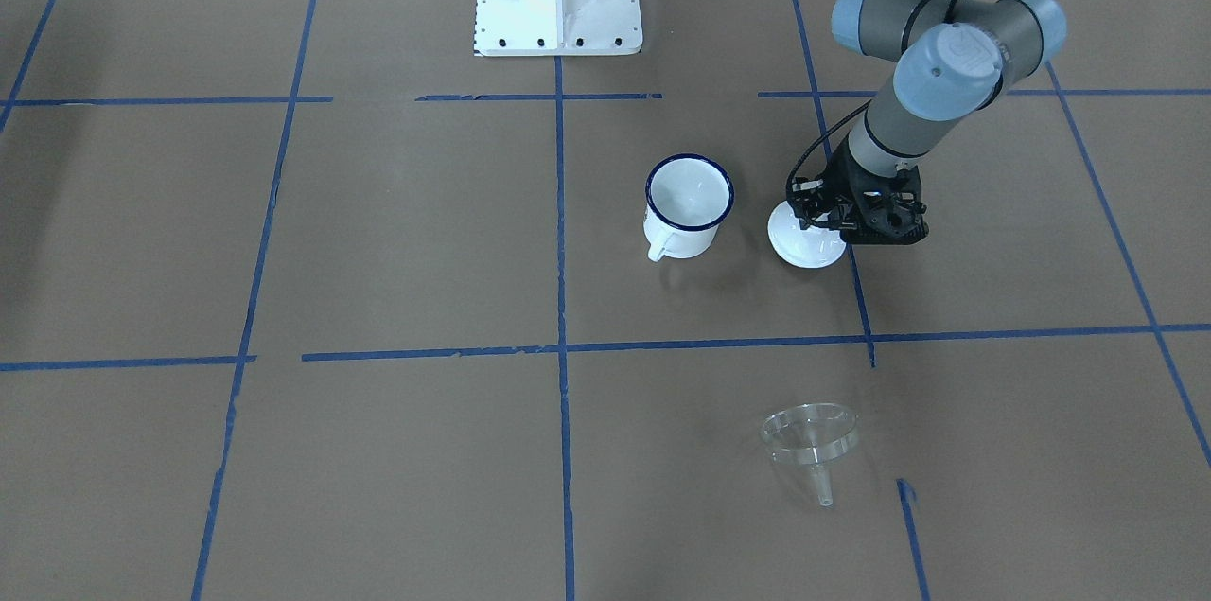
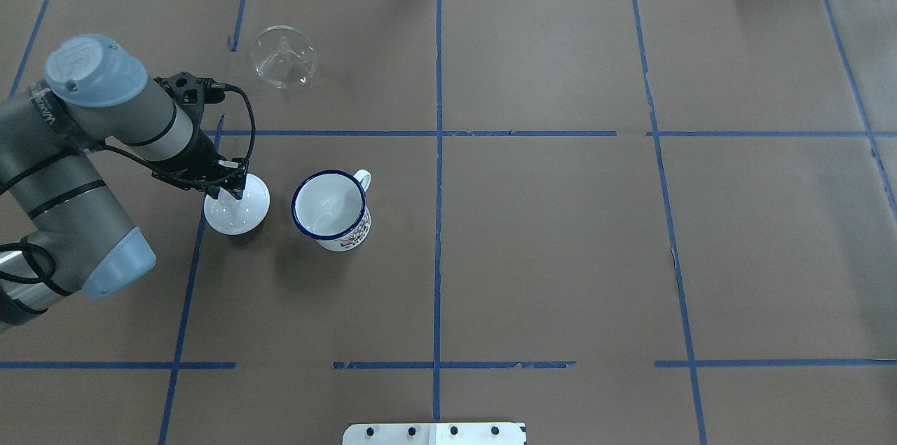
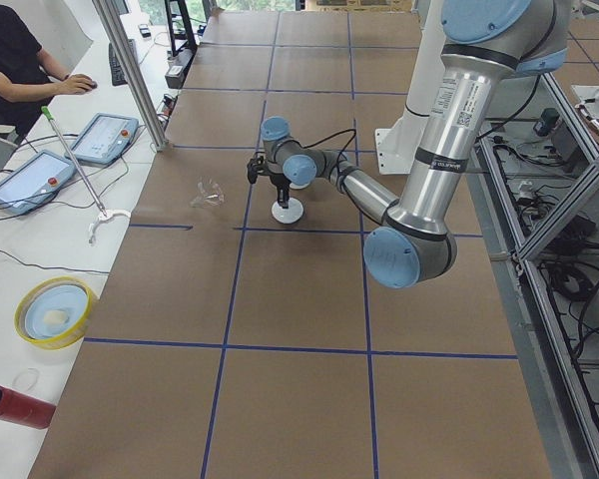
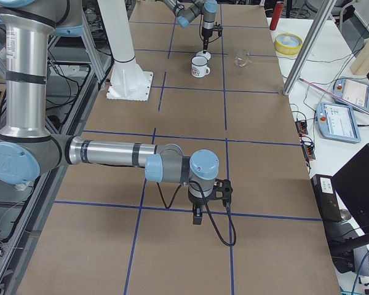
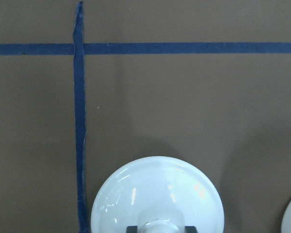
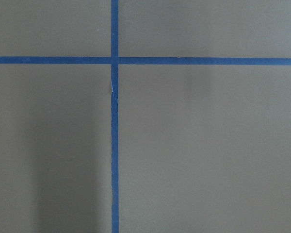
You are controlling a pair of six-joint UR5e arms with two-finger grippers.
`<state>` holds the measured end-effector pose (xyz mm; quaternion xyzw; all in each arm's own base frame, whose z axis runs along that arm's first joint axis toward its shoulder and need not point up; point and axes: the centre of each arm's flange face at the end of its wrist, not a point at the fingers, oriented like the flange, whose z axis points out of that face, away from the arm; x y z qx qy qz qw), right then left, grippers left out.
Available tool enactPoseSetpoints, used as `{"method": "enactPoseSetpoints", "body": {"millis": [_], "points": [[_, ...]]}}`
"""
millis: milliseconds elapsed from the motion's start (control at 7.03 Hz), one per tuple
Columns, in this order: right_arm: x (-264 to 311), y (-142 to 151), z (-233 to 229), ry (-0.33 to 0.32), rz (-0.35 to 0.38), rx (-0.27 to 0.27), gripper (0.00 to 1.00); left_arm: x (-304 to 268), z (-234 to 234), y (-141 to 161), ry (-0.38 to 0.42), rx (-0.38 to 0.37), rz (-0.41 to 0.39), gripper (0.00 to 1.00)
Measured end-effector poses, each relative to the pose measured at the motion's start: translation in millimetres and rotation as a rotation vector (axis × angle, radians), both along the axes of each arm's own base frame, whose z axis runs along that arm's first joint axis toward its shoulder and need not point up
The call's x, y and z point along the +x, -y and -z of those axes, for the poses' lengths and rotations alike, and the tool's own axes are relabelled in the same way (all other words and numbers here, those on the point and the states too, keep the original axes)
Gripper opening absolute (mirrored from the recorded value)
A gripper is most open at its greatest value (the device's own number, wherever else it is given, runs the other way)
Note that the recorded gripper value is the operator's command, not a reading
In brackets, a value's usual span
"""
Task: Remove funnel from cup
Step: 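Lift the lid and carry it over the white mug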
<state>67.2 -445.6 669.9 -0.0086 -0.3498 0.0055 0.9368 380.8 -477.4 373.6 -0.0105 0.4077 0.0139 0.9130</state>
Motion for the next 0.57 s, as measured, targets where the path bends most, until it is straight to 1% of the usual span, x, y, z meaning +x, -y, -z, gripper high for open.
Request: {"method": "enactPoseSetpoints", "body": {"millis": [284,427,569], "points": [[0.0,-0.2,-0.1,0.000,0.000,0.000,1.00,-25.7,55.8,-15.0,0.041,-0.029,0.005,0.00],[0.0,-0.2,-0.1,0.000,0.000,0.000,1.00,-42.1,91.6,-14.4,0.067,-0.045,0.016,0.00],[0.0,-0.2,-0.2,0.000,0.000,0.000,1.00,-57.4,127.5,-6.3,0.086,-0.049,0.029,0.00]]}}
